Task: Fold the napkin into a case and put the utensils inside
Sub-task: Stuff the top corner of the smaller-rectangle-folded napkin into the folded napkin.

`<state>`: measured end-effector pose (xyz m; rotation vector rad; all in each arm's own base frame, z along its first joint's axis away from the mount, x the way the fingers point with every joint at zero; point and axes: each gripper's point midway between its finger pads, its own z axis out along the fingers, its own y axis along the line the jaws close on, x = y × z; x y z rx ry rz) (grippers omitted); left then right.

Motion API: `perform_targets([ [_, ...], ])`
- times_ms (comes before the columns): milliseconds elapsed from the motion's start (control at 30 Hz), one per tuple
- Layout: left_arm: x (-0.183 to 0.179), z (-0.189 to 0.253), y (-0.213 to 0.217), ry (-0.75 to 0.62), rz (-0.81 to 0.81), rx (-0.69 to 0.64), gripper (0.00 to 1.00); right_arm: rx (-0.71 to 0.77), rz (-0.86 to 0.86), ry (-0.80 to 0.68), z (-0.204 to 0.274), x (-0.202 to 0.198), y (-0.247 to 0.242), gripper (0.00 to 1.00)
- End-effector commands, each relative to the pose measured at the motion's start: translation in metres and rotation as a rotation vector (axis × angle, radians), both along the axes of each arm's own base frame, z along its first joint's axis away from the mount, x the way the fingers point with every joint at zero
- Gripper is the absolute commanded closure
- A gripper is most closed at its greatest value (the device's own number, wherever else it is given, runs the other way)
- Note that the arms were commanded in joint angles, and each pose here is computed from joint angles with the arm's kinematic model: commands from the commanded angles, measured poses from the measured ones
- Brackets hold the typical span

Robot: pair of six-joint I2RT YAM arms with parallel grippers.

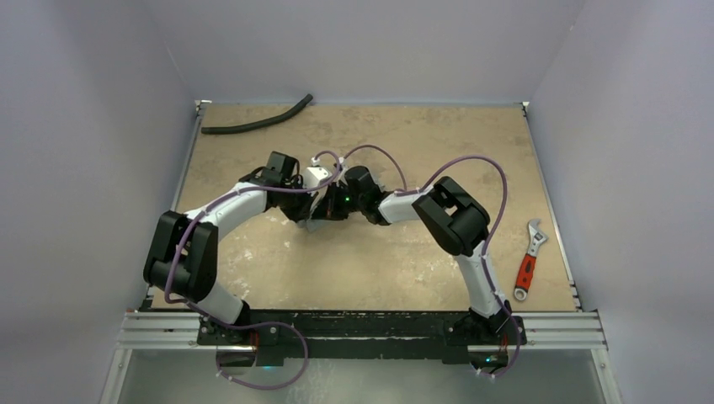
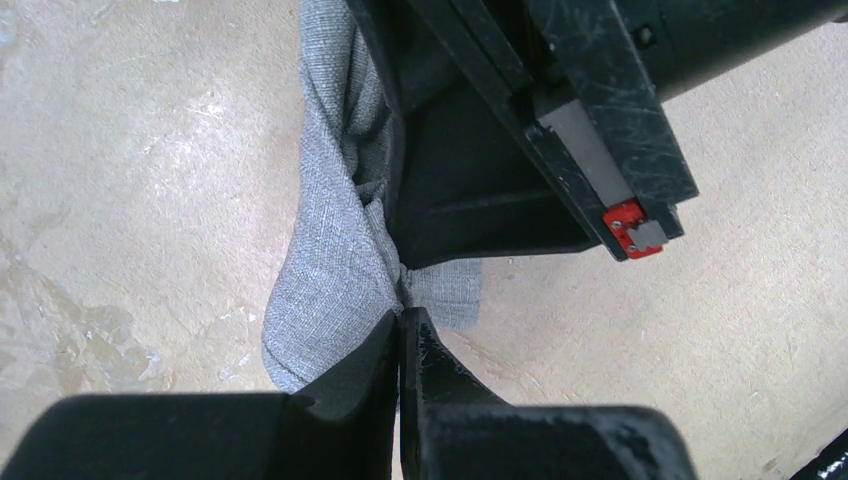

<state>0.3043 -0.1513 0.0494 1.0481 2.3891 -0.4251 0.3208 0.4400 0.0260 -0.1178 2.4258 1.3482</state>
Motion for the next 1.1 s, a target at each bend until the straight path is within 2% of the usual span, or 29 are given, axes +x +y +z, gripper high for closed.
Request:
perform_targets([
  [0, -0.013, 0.006, 0.002, 0.013, -0.030, -0.019, 1.00, -0.164, -0.110, 0.057, -0.051, 0.016, -0.031, 1.00],
  [267, -0.011, -0.001, -0.008, 0.020, -0.033, -0.063, 1.00, -0.119, -0.122, 0.021, -0.028, 0.032, -0.012, 1.00],
  [467, -0.001, -0.019, -0.001, 0.020, -0.022, 0.000, 1.00, -0.051, -0.077, 0.012, -0.008, 0.023, 0.011, 1.00],
  [600, 0.006, -0.026, 0.003, 0.008, -0.042, 0.043, 0.90, -0.038, -0.053, 0.044, -0.015, 0.013, 0.017, 1.00],
  [800, 0.018, -0.033, 0.017, -0.068, -0.063, 0.129, 0.89, -0.006, -0.017, 0.076, -0.008, 0.001, 0.017, 1.00],
  [967, 0.011, -0.052, 0.030, -0.017, -0.077, 0.213, 0.92, 0.010, 0.004, 0.034, 0.014, 0.009, -0.004, 1.00],
  [1067, 0.005, -0.057, 0.033, 0.003, -0.080, 0.205, 0.93, 0.005, 0.015, -0.021, 0.035, 0.015, -0.020, 0.93],
])
